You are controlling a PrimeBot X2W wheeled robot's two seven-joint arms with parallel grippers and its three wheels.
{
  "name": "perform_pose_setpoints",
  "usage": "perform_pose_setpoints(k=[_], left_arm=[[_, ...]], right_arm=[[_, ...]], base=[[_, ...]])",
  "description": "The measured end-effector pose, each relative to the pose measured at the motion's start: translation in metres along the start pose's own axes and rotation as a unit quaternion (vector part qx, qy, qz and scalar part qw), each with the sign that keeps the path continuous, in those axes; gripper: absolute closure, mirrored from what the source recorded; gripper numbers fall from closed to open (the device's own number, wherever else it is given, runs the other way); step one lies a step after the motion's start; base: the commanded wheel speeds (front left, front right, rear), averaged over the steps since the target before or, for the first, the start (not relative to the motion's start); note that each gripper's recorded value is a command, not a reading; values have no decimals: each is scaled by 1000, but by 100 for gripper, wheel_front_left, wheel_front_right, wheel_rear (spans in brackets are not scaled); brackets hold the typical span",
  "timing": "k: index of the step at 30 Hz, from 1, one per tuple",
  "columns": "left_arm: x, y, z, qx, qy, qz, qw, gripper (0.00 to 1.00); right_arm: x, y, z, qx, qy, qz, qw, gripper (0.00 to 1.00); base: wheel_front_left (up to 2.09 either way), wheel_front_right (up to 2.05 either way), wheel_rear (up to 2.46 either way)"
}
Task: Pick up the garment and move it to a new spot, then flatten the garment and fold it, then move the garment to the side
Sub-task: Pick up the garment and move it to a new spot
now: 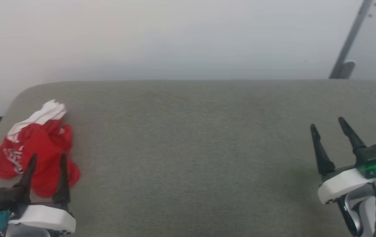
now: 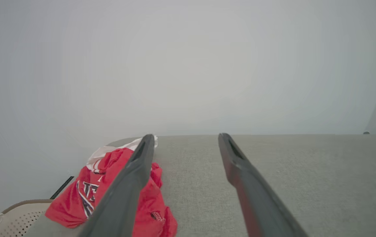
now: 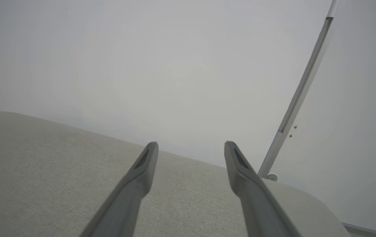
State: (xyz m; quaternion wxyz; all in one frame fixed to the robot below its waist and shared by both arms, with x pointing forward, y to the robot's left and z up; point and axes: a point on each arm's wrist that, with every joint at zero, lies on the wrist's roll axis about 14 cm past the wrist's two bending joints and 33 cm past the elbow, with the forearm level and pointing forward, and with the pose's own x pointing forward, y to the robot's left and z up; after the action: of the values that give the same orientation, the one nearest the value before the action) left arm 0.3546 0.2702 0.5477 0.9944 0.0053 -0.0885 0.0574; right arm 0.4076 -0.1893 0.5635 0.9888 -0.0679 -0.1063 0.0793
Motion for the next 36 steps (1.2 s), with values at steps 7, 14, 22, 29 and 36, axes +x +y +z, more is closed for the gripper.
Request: perform_pose_setpoints(k=[7, 14, 22, 29, 36], left_arm=[[-29, 47, 10, 2, -1, 75, 997, 0], [-69, 90, 18, 9, 3, 145, 989, 0], [-112, 124, 27, 15, 2, 204, 979, 0], [-141, 141, 30, 13, 4, 244, 970, 0], [-153, 146, 29, 2, 8, 263, 965, 0]], right_arm=[[17, 43, 4, 9, -8, 60, 998, 0], [31, 93, 8, 18, -14, 128, 992, 0], [42, 151, 24, 30, -33, 201, 979, 0], [46, 184, 30, 39, -39, 240, 969, 0], [49, 198, 28, 44, -37, 256, 965, 0]], base=[[0, 0, 0], [0, 0, 0], [0, 0, 0], [0, 0, 0], [0, 0, 0]])
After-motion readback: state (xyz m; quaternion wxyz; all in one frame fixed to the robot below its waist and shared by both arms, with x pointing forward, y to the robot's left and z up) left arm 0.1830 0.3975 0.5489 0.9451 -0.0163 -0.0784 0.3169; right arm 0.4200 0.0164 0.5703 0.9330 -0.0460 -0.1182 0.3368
